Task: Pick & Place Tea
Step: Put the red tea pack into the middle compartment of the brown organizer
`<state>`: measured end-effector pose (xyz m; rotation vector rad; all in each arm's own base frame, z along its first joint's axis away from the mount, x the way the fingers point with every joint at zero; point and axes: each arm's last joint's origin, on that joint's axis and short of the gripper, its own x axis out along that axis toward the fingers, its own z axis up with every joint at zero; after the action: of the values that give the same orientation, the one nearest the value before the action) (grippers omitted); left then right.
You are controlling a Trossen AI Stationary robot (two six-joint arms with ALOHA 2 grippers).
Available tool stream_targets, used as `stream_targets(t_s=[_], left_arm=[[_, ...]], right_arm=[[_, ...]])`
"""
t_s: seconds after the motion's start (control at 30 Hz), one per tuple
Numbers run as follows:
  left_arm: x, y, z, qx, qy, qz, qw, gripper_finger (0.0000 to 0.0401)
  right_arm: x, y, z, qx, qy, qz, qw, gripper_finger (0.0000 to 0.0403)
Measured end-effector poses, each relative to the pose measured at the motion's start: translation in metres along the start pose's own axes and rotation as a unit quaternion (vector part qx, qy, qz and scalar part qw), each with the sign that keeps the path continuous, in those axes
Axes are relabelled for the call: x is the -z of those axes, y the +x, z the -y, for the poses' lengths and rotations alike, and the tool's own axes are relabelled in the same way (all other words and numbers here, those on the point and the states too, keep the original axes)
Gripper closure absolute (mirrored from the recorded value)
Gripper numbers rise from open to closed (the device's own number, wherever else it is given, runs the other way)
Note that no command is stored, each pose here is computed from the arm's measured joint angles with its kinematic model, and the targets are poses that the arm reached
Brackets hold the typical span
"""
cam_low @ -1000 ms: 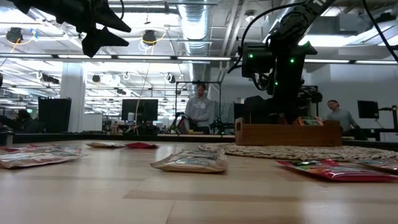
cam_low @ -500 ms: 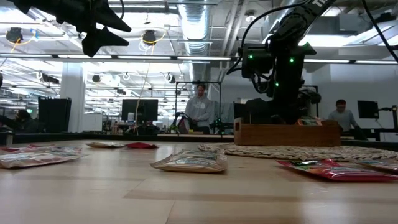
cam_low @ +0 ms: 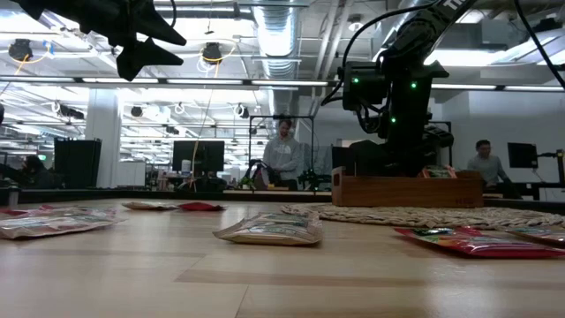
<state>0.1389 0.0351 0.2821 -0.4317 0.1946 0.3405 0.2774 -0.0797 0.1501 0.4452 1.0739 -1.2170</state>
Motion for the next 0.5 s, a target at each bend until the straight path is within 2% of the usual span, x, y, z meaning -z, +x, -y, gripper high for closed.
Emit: stream_targets(t_s=[0.5], left_arm=[[-0.0006, 0.0, 0.0003, 0.002, 0.0, 0.004, 1.0, 0.021]], right_arm=[[-0.0017, 0.0011, 0.0014, -0.032, 0.011, -0.041, 0.999, 0.0156]])
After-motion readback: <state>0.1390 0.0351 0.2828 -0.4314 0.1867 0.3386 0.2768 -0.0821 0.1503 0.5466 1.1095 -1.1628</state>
